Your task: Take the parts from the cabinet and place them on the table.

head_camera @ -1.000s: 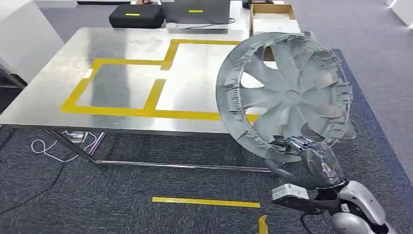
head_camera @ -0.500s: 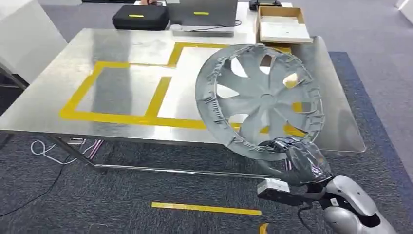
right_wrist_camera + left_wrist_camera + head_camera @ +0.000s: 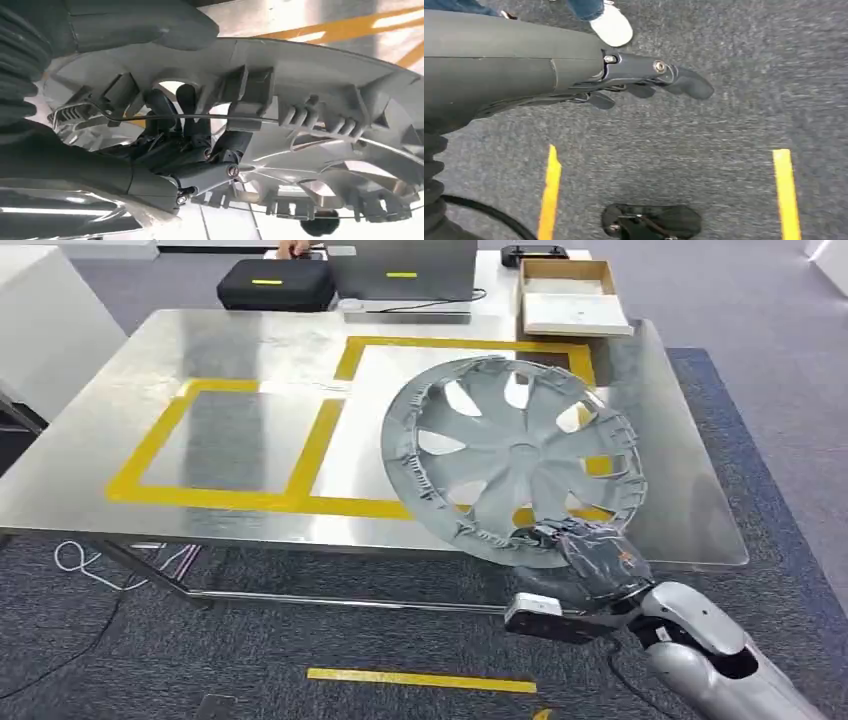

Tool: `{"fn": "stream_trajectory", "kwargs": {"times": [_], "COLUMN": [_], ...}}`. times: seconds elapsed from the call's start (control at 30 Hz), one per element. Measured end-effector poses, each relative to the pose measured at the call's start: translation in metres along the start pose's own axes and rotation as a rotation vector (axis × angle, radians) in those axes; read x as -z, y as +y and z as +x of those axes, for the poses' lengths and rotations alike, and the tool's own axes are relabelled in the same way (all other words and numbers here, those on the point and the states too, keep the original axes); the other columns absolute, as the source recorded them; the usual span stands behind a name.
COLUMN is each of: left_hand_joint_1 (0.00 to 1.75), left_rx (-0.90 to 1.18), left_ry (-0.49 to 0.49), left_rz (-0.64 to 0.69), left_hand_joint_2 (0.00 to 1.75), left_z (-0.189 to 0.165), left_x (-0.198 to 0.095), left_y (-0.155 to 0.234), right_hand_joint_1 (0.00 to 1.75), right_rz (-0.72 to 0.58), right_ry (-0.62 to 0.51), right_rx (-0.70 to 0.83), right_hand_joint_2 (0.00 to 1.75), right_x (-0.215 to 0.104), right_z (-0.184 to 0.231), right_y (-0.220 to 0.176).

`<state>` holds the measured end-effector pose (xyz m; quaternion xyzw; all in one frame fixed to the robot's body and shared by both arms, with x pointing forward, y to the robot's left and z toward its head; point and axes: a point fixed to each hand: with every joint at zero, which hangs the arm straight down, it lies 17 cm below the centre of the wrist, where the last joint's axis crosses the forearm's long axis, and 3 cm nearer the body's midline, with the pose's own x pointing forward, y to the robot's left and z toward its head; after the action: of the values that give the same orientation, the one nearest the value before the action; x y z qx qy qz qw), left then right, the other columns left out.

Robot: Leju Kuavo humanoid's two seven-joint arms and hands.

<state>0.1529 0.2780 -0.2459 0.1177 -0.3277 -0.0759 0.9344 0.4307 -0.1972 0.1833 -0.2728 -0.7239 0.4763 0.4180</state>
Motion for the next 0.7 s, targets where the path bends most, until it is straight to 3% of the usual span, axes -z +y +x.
{"fn": "stream_trajectory", "kwargs": {"times": [0.4,0.7], "left_hand_joint_1": [0.0,0.0], "left_rx": [0.035,0.074], "left_ry": [-0.012,-0.033], "left_rz": [-0.015,-0.038], "left_hand_joint_2": [1.75,1.75], "left_z": [0.009,0.024], "left_x": [0.003,0.009], "left_y": [-0.006,-0.011], "right_hand_joint_1": [1.75,1.75], "right_rz": [0.076,0.126], "right_ry": [0.002,0.087], "right_rx": [0.007,0.034], "right_hand_joint_2": [1.75,1.75], "right_x": [0.022,0.052], "right_z": [-0.003,-0.018], "right_y": [0.02,0.04]}}
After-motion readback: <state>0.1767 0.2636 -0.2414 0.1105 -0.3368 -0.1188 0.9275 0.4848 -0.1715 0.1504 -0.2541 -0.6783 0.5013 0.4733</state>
